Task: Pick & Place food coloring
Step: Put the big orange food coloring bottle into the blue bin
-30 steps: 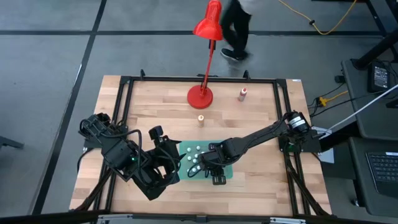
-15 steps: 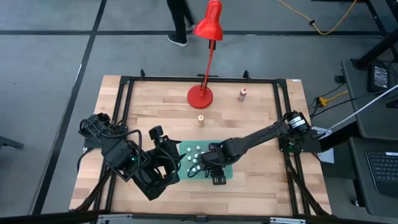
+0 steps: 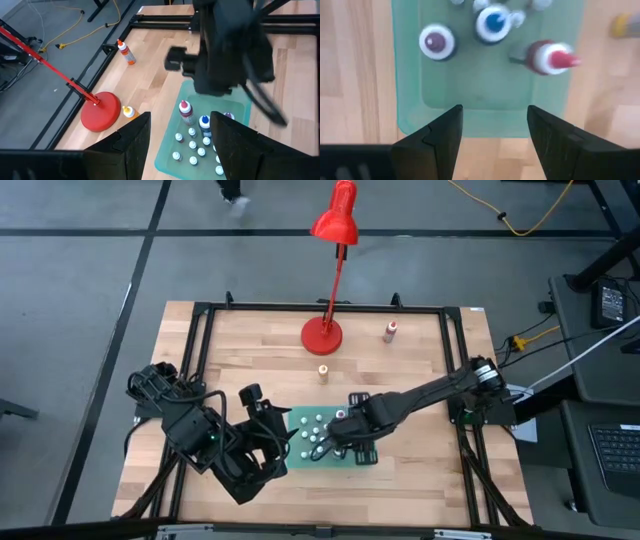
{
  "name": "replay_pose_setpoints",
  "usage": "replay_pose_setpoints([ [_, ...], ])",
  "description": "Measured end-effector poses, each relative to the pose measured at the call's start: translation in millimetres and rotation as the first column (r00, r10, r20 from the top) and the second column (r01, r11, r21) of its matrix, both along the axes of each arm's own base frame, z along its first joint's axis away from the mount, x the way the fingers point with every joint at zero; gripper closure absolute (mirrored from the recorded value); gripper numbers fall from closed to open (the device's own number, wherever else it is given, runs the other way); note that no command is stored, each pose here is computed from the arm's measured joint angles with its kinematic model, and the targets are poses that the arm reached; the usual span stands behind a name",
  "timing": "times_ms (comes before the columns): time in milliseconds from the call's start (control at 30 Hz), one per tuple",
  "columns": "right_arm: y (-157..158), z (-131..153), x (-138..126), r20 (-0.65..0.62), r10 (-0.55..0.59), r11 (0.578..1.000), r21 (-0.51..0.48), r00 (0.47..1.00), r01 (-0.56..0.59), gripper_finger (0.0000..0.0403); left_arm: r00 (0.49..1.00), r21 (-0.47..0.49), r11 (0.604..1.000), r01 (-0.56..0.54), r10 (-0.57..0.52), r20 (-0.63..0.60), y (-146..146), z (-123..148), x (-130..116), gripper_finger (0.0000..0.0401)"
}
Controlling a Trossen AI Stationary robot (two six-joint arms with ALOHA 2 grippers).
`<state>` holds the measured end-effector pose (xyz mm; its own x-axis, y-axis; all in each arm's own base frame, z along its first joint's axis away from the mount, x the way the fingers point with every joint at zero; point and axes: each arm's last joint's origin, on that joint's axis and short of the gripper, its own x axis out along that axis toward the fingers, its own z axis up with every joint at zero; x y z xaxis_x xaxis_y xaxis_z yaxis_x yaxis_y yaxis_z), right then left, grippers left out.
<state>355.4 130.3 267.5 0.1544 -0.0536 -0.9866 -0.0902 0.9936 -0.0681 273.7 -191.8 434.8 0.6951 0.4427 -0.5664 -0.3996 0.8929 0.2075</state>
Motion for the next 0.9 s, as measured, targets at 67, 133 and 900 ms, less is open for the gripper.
replay_pose_setpoints([
  [67, -4, 13, -7, 0.045, -0.005, 1.000, -0.018, 0.999, 0.006, 0.0180, 1.000, 0.000, 1.000, 0.000, 0.000, 0.000, 0, 0, 0, 0.0203],
  [133, -13, 29, -19, 0.088, -0.019, 0.999, -0.047, 0.996, 0.023, 0.0180, 1.000, 0.000, 1.000, 0.004, -0.004, 0.000, -1, 0, -1, 0.0203],
  [900, -227, 48, -139, 0.267, -0.301, 0.935, -0.107, 0.916, 0.338, 0.0159, 0.995, 0.025, 0.995, -0.093, 0.092, 0.038, 18, 1, 11, 0.0203],
])
